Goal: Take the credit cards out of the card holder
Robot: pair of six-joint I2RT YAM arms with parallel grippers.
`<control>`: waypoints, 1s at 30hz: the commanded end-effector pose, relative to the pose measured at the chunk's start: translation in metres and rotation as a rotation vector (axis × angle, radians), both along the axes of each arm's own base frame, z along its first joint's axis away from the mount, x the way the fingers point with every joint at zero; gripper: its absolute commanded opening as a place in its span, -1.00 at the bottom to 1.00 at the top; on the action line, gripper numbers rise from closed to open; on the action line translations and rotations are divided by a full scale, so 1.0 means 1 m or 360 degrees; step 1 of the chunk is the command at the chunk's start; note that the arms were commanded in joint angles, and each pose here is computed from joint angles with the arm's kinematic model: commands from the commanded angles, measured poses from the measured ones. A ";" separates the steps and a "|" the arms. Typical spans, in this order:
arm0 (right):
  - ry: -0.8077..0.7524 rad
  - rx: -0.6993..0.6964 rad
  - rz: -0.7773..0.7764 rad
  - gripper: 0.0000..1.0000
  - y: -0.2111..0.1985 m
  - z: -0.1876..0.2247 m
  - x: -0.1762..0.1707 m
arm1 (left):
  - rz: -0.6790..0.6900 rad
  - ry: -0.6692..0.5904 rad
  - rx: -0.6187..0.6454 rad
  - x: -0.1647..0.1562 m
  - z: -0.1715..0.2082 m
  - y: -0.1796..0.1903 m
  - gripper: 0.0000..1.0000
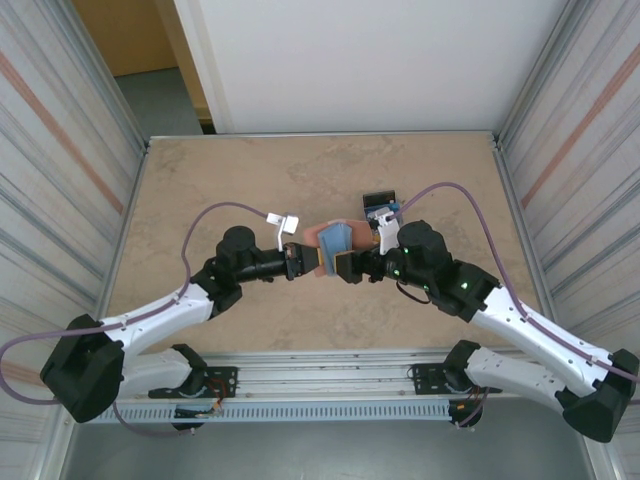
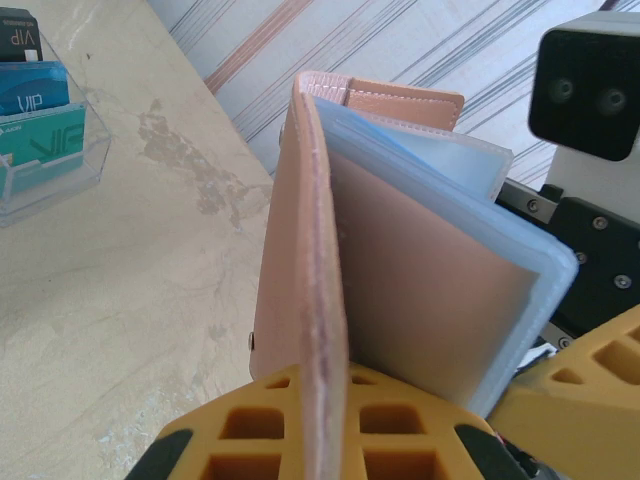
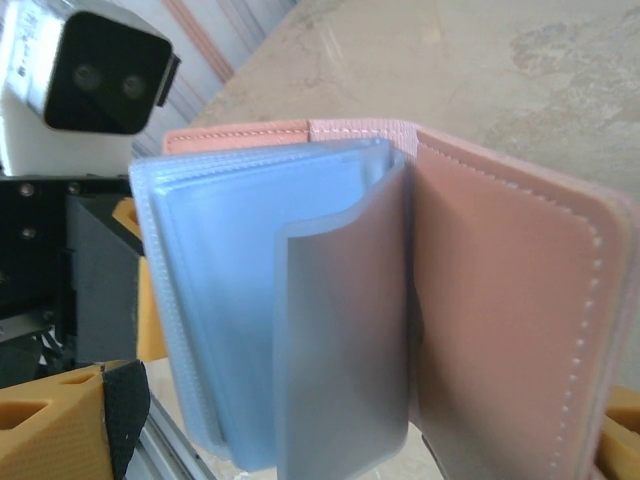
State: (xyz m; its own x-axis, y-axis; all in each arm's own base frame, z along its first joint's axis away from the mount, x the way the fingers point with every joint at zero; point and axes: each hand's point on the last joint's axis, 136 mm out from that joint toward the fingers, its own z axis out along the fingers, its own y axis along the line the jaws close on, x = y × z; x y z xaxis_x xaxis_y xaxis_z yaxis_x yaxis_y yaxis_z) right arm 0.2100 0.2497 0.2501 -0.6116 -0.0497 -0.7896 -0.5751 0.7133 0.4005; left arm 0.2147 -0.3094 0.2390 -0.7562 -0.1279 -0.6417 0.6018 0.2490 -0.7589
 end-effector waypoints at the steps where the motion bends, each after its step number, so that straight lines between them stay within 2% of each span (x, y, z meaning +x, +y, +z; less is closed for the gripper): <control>1: -0.0034 -0.0020 -0.0009 0.83 -0.001 0.010 0.001 | -0.0052 -0.0117 -0.0124 -0.002 0.034 -0.006 -1.00; 8: -0.0034 -0.0014 0.0036 0.89 0.003 0.010 -0.002 | -0.0053 -0.0107 -0.0121 0.000 0.033 -0.008 -1.00; 30: -0.0015 -0.0049 0.0063 0.88 0.008 0.003 -0.002 | -0.0071 -0.0115 -0.0140 -0.003 0.037 -0.008 -1.00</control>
